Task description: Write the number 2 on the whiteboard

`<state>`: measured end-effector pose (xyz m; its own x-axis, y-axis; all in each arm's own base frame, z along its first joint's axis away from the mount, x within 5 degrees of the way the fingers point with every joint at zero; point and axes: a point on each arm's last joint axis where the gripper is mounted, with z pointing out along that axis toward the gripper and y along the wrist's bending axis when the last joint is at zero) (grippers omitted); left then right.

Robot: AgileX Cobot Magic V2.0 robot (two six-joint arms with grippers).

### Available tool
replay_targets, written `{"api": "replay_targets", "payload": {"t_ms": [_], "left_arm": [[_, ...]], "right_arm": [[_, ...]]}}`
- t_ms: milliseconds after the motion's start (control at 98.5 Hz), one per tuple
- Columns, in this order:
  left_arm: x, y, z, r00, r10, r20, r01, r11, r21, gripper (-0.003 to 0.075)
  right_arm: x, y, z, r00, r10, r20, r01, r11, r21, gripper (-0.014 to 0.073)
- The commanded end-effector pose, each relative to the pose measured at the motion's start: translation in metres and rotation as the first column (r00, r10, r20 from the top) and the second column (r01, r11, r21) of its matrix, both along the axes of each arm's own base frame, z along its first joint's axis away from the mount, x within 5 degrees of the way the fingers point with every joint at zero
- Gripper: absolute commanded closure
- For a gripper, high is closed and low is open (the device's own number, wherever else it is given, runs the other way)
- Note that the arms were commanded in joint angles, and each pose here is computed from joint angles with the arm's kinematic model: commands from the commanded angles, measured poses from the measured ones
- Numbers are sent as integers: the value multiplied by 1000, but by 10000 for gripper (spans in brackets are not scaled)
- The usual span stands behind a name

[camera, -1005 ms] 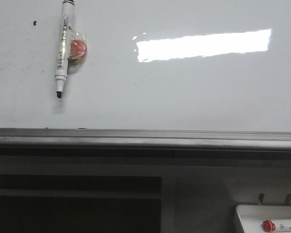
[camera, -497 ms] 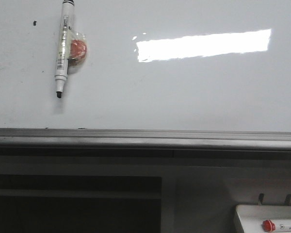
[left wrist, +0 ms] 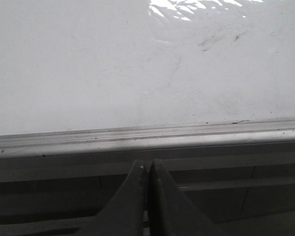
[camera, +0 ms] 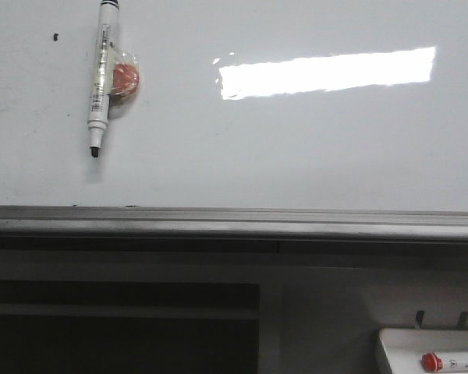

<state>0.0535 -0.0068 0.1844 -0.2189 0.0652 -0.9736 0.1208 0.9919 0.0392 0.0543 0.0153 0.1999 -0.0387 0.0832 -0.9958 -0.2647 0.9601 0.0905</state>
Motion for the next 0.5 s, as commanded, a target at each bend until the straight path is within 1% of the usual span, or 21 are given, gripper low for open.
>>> {"api": "replay_targets", "payload": {"t_ms": [0,41,51,71,112,122,142,173,193,213,233,254,294,315,325,335,345,396,416,447,487], "left_arm": [[0,0,10,990,15,138,-4,996,-85,741],[0,-1,14,985,28,172,3,985,-173,741],[0,-1,16,982,35,187,5,977,-212,741],[0,0,19,976,48,211,7,967,-255,741],[0,0,23,969,82,233,16,921,-390,741],[0,1,24,966,96,239,18,901,-434,741],[0,2,27,961,115,253,20,879,-476,741],[0,3,28,958,141,250,24,830,-557,741],[0,4,29,954,157,255,25,808,-589,741],[0,5,31,953,175,246,28,760,-649,741],[0,6,31,952,187,243,28,735,-678,741],[0,6,31,954,200,225,29,682,-731,741],[0,6,31,958,206,198,32,613,-789,741],[0,6,31,962,205,179,31,571,-820,741],[0,6,30,964,204,168,31,542,-840,741],[0,5,30,967,199,159,31,529,-848,741],[0,5,30,969,197,149,31,503,-864,741],[0,4,29,974,190,122,29,432,-901,741],[0,4,29,975,190,118,28,418,-908,741],[-1,4,32,976,182,122,37,415,-909,741],[-2,1,36,980,147,132,54,446,-893,740]], "right_arm": [[-1,-3,10,989,-34,146,7,983,184,668],[-1,-5,13,986,-47,159,6,968,251,668],[-1,-5,13,986,-49,159,6,966,259,668],[-1,-5,14,986,-52,157,6,959,283,668],[-1,-6,14,988,-54,148,6,950,311,668],[-1,-6,14,988,-55,147,6,950,313,668],[-1,-6,14,988,-54,144,6,949,316,667],[-1,-5,13,989,-52,139,6,948,317,667],[-1,-5,13,990,-51,133,6,947,322,667],[-1,-5,12,991,-50,127,6,946,325,667],[-1,-5,12,992,-47,121,5,946,325,667],[-1,-5,11,992,-46,114,5,943,332,667],[-1,-5,11,993,-44,105,5,938,347,667],[-1,-5,11,994,-44,101,5,934,358,667],[-1,-5,11,994,-44,99,4,928,372,667],[-1,-5,11,994,-44,96,4,924,382,667],[-1,-5,12,995,-44,93,4,918,397,667],[-1,-6,14,996,-44,77,3,884,467,667],[-2,-6,16,996,-40,74,0,877,481,667],[-2,-6,19,997,-33,68,-6,866,501,664],[-3,-5,23,998,-17,60,-15,865,501,660]]}}
